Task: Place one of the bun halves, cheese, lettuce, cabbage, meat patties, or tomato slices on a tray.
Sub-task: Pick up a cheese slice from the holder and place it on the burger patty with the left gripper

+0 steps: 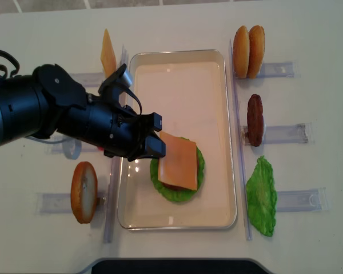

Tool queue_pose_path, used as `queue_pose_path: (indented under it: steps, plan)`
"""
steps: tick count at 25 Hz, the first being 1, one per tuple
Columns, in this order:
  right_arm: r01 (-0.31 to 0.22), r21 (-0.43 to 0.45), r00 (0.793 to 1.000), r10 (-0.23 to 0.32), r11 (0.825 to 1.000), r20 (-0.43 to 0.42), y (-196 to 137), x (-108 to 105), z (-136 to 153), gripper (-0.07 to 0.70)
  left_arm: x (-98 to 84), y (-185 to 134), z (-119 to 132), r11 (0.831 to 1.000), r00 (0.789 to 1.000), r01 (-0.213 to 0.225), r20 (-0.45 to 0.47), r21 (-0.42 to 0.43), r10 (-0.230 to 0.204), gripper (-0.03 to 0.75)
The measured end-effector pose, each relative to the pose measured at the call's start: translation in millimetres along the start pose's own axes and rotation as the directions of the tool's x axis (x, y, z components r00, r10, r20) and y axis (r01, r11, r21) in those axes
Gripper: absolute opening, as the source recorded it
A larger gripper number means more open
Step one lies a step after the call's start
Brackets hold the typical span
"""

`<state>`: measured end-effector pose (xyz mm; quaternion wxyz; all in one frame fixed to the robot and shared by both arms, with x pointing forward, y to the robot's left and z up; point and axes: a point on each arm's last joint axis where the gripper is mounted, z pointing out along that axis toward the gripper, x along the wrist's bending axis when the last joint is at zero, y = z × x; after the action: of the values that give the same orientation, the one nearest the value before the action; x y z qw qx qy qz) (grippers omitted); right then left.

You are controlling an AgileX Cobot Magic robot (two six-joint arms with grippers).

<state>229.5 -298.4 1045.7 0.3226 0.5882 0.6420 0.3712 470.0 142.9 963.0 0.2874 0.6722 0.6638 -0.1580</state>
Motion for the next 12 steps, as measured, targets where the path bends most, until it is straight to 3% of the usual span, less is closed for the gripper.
queue_pose_path:
  steps: [8, 12]
  plan:
    - [0.000, 0.000, 1.000, 0.000, 1.000, 0.000, 0.0, 0.0, 0.0, 0.555, 7.3, -1.6, -0.4, 0.999, 0.996, 0.028, -0.080, 0.017, -0.026, 0.027]
    - [0.000, 0.000, 1.000, 0.000, 1.000, 0.000, 0.0, 0.0, 0.0, 0.555, 7.6, -1.6, -0.5, 0.999, 0.996, 0.027, -0.083, 0.018, -0.025, 0.177]
